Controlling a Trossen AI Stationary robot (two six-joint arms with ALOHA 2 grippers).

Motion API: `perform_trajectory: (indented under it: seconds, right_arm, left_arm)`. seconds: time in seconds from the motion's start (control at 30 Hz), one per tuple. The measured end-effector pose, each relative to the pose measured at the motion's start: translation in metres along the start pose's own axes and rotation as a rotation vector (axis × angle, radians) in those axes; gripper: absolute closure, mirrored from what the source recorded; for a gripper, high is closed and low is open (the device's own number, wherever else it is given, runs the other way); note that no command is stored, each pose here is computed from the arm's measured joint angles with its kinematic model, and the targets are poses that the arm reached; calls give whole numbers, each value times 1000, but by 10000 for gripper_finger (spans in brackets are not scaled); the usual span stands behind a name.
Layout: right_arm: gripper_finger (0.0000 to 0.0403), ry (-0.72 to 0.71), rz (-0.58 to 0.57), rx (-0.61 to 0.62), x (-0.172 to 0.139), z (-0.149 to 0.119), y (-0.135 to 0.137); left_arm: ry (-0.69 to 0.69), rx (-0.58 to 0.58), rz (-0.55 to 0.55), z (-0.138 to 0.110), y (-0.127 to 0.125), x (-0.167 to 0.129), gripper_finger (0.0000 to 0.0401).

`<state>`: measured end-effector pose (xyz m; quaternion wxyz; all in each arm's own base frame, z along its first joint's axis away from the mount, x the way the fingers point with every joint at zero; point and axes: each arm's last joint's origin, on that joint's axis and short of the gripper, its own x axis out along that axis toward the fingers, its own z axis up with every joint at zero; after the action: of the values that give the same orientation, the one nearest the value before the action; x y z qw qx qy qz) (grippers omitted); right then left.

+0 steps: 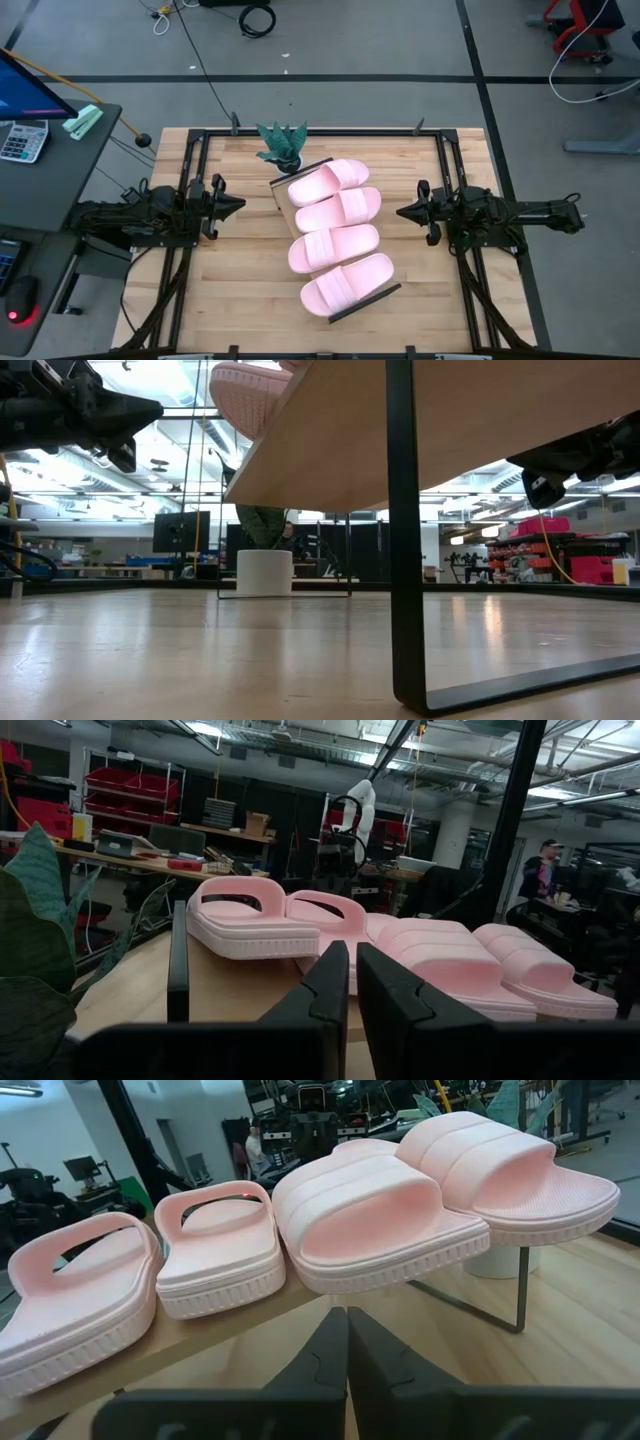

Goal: Pick and place slides into the shelf
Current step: Return to Home Position

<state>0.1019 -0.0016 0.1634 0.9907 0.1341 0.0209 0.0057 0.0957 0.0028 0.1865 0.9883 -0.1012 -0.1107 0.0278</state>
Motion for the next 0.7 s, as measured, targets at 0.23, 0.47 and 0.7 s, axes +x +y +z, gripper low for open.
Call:
perform_trajectory:
  seconds: [0.23,0.47,0.7]
  right_arm:
    - [396,0,0,0,0,0,0]
    - [396,1,0,0,0,0,0]
    - [396,1,0,0,0,0,0]
  left_arm:
    - [0,0,0,0,0,0,363]
    - [0,0,0,0,0,0,364]
    - [0,0,0,0,0,0,375]
